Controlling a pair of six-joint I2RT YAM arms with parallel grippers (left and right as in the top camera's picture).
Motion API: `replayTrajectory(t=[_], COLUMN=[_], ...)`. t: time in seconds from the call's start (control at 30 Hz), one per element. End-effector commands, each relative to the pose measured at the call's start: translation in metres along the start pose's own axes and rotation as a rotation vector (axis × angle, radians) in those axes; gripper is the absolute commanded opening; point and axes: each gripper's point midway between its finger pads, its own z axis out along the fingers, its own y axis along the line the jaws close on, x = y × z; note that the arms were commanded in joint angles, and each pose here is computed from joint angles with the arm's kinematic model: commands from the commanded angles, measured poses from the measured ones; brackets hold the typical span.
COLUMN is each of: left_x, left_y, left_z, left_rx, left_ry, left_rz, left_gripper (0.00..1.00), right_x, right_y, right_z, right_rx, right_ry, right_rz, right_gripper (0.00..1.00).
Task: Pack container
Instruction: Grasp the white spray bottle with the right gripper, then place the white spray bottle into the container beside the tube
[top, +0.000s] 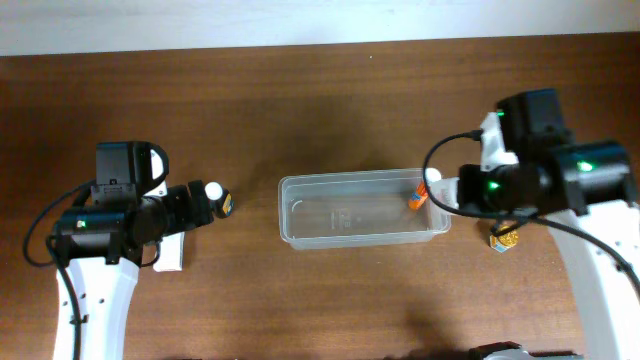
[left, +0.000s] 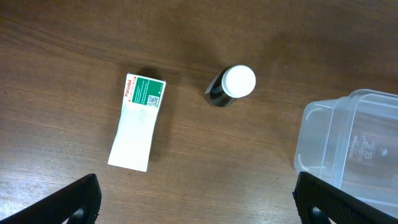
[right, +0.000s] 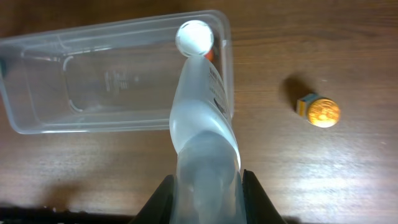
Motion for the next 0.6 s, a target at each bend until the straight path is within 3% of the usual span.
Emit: replayTrajectory(t=[0.0,0.57], left_x=[-0.005,-0.005], left_y=[-0.003,-0.003], left_z=[-0.004,-0.004], left_rx=[0.014,0.014], left_ry=[-0.012,-0.012], left_rz=[0.021,0.021], left_gripper=[0.99,1.00], right_x=[0.002,0.011], right_y=[0.007,-0.008], right_z=[0.023,0.129], right_rx=[0.004,0.067], right_ry=[0.051,0.211], right_rz=[0.004,0.014], right_gripper=[0.17,0.17])
